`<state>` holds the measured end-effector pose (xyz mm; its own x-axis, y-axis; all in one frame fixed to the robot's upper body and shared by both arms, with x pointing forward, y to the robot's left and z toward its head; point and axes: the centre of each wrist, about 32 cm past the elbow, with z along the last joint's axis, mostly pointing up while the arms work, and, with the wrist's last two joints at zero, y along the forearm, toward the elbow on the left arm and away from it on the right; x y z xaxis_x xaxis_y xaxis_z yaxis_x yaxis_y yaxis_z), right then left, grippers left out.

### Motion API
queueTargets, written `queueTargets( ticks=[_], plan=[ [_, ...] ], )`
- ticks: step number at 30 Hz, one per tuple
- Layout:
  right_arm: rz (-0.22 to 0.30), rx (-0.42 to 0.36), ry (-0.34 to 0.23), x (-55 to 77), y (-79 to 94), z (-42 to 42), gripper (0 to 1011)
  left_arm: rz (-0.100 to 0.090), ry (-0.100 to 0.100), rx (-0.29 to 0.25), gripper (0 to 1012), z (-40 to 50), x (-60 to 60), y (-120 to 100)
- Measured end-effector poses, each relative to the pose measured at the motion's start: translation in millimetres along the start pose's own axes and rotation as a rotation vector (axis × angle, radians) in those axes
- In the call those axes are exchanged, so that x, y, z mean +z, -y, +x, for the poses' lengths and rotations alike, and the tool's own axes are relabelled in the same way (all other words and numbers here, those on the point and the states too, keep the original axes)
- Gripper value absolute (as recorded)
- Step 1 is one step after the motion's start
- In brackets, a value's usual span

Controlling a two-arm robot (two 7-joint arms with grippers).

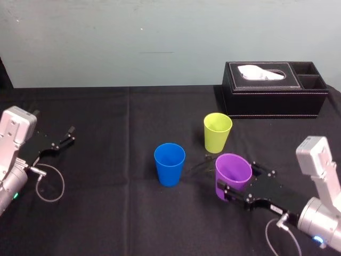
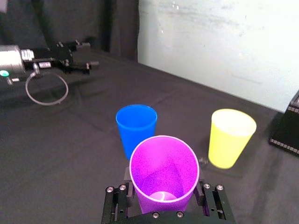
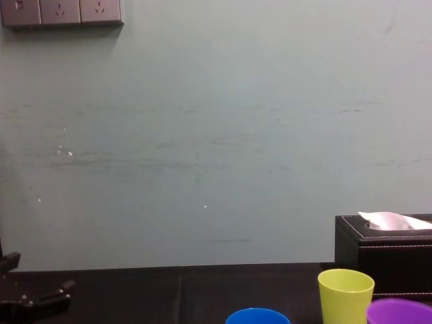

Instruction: Stack the three plastic cups sequentially using one hand.

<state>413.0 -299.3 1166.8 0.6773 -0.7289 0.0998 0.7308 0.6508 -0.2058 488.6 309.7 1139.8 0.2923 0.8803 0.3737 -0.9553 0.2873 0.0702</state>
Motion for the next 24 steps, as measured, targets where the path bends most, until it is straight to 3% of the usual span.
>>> queueTargets(
  ticks=[3, 8, 15, 24],
  plan=[
    [0.008, 0.000, 0.008, 8.2, 1.7, 0.4, 733, 0.000, 0.000, 0.000, 1010, 0.0, 0.0, 0.0],
    [0.037, 0.008, 0.040, 33.1, 2.3, 1.5, 733, 0.000, 0.000, 0.000, 1010, 0.0, 0.0, 0.0],
    [0.068, 0.022, 0.070, 59.8, -8.1, 0.7, 733, 0.000, 0.000, 0.000, 1010, 0.0, 0.0, 0.0],
    [0.081, 0.039, 0.078, 77.6, -29.3, -4.0, 733, 0.000, 0.000, 0.000, 1010, 0.0, 0.0, 0.0]
  ],
)
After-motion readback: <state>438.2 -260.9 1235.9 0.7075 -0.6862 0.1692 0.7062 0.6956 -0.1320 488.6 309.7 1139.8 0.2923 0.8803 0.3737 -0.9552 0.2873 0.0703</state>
